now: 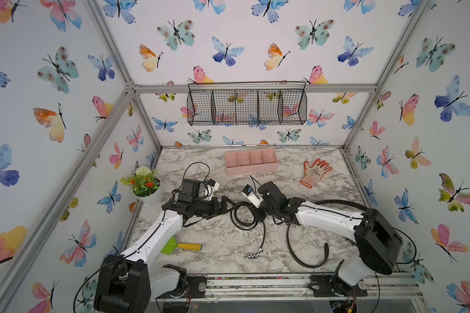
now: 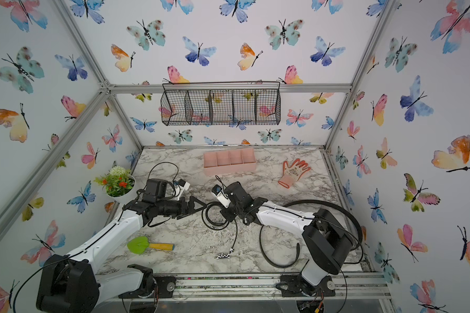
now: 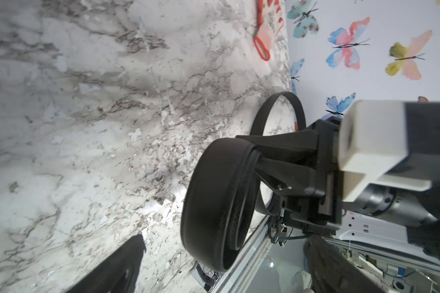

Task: Place the belts into the storage roll
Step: Pick up the belt from the center of the board.

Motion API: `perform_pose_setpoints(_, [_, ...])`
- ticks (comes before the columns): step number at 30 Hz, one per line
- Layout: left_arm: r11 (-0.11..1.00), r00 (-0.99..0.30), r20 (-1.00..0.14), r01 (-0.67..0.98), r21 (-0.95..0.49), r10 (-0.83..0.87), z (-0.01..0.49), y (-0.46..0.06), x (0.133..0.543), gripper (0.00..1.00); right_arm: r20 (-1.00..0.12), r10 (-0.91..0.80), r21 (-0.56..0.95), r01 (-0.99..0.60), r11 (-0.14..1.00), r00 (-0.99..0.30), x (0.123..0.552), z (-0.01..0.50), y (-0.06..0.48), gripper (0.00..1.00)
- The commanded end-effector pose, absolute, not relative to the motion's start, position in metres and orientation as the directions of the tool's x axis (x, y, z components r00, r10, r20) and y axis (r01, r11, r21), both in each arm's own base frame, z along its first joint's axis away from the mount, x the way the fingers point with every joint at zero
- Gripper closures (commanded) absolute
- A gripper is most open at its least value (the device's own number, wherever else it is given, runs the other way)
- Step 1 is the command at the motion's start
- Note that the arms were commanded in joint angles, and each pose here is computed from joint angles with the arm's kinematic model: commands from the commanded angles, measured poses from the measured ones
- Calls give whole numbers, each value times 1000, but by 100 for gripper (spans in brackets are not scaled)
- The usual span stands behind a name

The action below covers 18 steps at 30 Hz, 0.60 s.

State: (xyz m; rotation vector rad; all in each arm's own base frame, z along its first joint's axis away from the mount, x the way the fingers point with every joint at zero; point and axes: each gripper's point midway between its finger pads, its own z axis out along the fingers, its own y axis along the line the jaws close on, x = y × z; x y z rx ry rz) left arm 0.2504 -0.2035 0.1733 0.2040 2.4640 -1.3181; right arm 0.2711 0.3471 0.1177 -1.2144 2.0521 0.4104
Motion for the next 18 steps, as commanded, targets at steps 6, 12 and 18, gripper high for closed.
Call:
perform_pose_setpoints(6, [450,-916,-367,398,-800,158,179,-229,229,13,-733,-672,-202,-910,363,-105,265,142,349,97])
perform_pose_setpoints(12, [465,-918,-349,396,-792,187,170,-233,230,15,-742,-669,-211,-934,288,-39,253,150,351,97])
perform_pose_setpoints(18, [461,-911,-346,413,-786,225,165,-247,226,20,-755,-656,-210,-946,245,-2,244,156,352,97])
